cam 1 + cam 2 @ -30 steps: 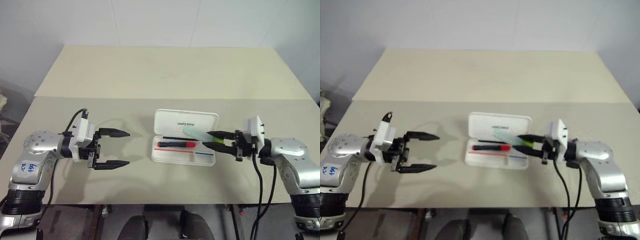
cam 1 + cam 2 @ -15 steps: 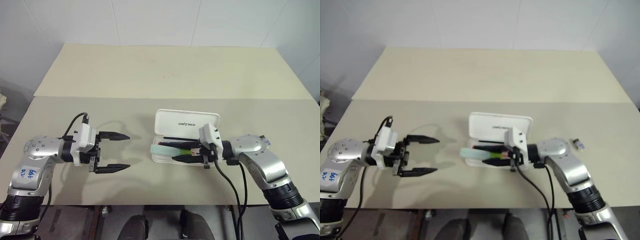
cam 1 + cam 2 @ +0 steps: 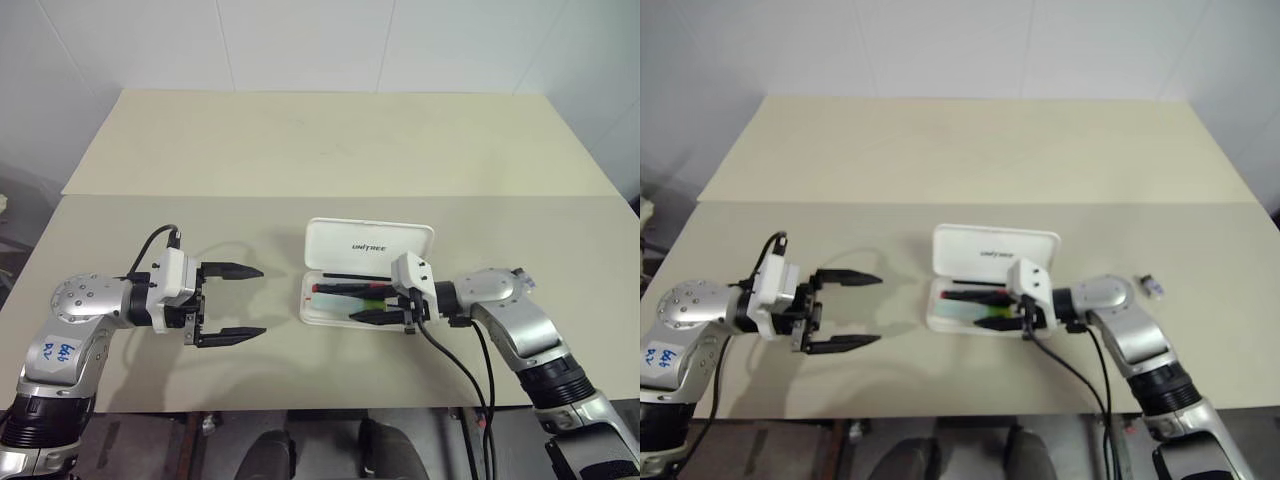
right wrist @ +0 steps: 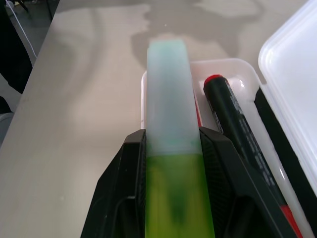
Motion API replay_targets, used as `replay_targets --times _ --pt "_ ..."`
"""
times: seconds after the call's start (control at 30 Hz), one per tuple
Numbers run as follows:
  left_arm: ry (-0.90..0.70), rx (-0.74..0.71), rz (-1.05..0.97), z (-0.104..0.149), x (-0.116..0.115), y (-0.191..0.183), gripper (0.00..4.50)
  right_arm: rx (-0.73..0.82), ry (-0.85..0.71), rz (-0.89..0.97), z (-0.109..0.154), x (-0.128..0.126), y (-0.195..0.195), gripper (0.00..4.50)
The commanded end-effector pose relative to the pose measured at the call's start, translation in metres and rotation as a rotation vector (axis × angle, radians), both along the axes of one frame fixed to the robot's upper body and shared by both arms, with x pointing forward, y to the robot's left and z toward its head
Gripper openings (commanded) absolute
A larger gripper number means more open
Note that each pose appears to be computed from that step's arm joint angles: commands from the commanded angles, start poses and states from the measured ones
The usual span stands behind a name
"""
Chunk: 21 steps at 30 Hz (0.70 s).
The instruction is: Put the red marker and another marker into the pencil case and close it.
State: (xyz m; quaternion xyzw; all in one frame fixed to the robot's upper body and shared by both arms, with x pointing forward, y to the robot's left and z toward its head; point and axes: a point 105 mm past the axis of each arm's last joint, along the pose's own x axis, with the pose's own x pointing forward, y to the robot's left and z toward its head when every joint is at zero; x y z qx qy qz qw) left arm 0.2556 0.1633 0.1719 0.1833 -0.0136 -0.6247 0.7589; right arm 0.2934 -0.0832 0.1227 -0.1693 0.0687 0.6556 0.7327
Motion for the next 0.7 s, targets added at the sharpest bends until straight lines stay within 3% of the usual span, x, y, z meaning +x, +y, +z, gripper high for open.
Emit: replay_targets --times 0.03,0.23,0.43,0.7 --pt "-0.029 -0.008 -0.02 0.008 -0.001 -0.004 4.5 0.039 -0.004 0.039 0.012 -0.003 0.01 2.2" --pt "-0.032 -0.008 -0.014 0.009 0.002 -0.002 4.5 0.036 -0.02 0.055 0.014 -0.005 0.011 4.46" --pt "-0.029 -0.012 -0.016 0.008 0.004 -0.002 4.5 0.139 -0.046 0.028 0.042 -0.006 0.001 4.49" --pt "-0.031 -0.038 -0.035 0.008 0.005 -0.01 4.5 0.296 -0.02 -0.073 0.075 -0.026 -0.03 4.49"
